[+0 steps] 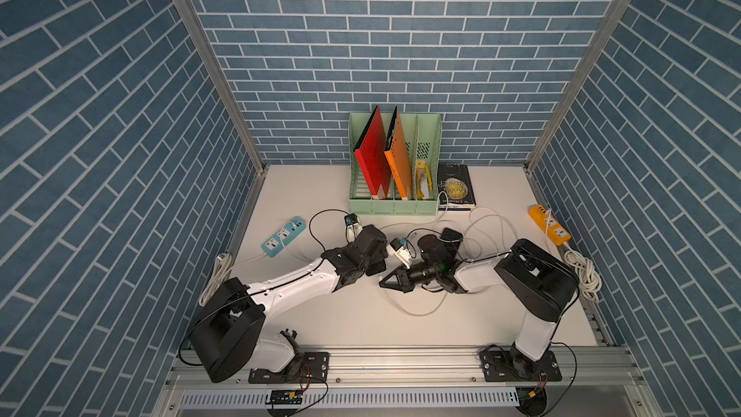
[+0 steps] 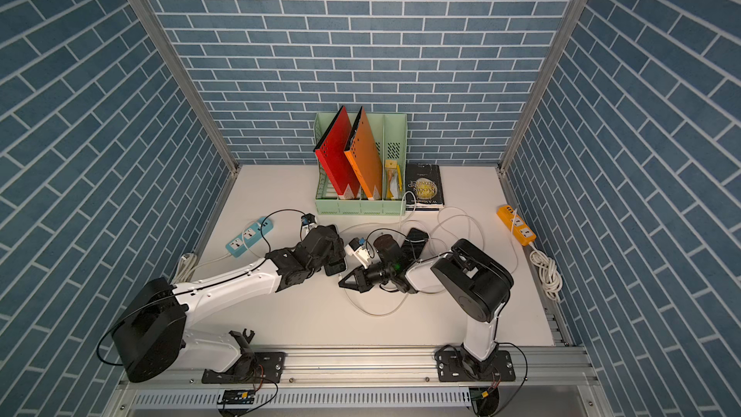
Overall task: Plug the charging cable into the phone
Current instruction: Insert the charging cable into the phone.
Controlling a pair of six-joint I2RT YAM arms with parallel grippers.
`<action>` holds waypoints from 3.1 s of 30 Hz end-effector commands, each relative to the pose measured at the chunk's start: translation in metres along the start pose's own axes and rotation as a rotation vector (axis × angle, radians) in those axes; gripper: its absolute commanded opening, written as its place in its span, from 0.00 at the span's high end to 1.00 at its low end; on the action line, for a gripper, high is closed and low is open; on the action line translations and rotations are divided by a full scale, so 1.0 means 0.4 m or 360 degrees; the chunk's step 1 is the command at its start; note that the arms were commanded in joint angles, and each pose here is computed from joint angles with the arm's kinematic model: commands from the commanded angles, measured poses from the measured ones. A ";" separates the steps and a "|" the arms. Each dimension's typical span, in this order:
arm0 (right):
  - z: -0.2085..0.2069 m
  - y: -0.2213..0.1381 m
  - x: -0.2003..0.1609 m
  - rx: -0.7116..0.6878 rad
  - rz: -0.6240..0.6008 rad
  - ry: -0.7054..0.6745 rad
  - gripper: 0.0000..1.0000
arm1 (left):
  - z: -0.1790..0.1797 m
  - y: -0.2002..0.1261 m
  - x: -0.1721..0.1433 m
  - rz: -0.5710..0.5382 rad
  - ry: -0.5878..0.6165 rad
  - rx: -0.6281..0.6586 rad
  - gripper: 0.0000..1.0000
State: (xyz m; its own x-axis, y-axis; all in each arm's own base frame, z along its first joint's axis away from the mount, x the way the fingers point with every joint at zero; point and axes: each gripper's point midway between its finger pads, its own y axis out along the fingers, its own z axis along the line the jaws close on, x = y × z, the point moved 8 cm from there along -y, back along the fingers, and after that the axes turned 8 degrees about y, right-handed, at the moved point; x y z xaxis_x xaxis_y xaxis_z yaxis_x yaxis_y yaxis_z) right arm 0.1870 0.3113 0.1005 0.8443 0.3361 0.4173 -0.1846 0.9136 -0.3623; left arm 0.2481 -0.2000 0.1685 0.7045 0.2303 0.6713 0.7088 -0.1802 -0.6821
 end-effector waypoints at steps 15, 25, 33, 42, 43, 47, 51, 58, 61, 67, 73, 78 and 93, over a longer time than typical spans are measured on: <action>0.011 0.010 0.023 -0.0019 -0.0064 -0.0095 0.99 | -0.051 -0.011 0.004 0.0007 -0.0070 -0.0218 1.00; 0.015 -0.018 0.031 0.0049 -0.0140 -0.0065 1.00 | -0.046 -0.020 -0.004 -0.0012 -0.0105 -0.0293 1.00; 0.013 -0.021 0.028 0.0050 -0.0139 -0.0048 1.00 | -0.040 -0.028 -0.005 -0.0040 -0.0131 -0.0322 1.00; 0.013 -0.032 0.028 0.0084 -0.0158 -0.0028 1.00 | -0.036 -0.024 -0.014 -0.0035 -0.0153 -0.0339 1.00; 0.013 -0.032 0.028 0.0085 -0.0158 -0.0029 1.00 | -0.036 -0.024 -0.014 -0.0036 -0.0155 -0.0343 1.00; 0.014 -0.030 0.028 0.0087 -0.0153 -0.0027 1.00 | -0.038 -0.020 -0.016 -0.0029 -0.0148 -0.0344 1.00; 0.015 -0.031 0.031 0.0088 -0.0159 -0.0032 1.00 | -0.037 -0.017 -0.020 -0.0019 -0.0140 -0.0343 1.00; 0.010 -0.034 0.033 0.0075 -0.0161 -0.0018 1.00 | -0.031 -0.016 -0.024 -0.0018 -0.0119 -0.0329 1.00; 0.009 -0.035 0.034 0.0071 -0.0163 -0.0014 1.00 | -0.028 -0.013 -0.029 -0.0014 -0.0116 -0.0316 1.00; 0.004 -0.033 0.039 0.0054 -0.0168 -0.0004 1.00 | -0.039 -0.003 -0.047 -0.0004 -0.0071 -0.0263 1.00; -0.004 -0.038 0.041 0.0014 -0.0188 0.0007 1.00 | -0.051 -0.001 -0.055 -0.0009 -0.0014 -0.0182 1.00; -0.008 -0.040 0.046 -0.0005 -0.0195 0.0005 1.00 | -0.059 0.005 -0.069 0.0015 0.0029 -0.0120 1.00; -0.003 -0.049 0.064 -0.0065 -0.0230 -0.0076 1.00 | -0.091 0.025 -0.114 0.0138 0.0141 -0.0055 1.00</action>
State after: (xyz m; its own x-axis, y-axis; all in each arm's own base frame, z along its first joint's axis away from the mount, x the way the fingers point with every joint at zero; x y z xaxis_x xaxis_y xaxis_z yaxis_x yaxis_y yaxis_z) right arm 0.1951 0.2904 0.0842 0.9112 0.2695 0.3116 -0.1253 0.9018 -0.4135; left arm 0.2427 -0.2313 0.1484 0.6880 0.2270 0.6893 0.7240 -0.1484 -0.6737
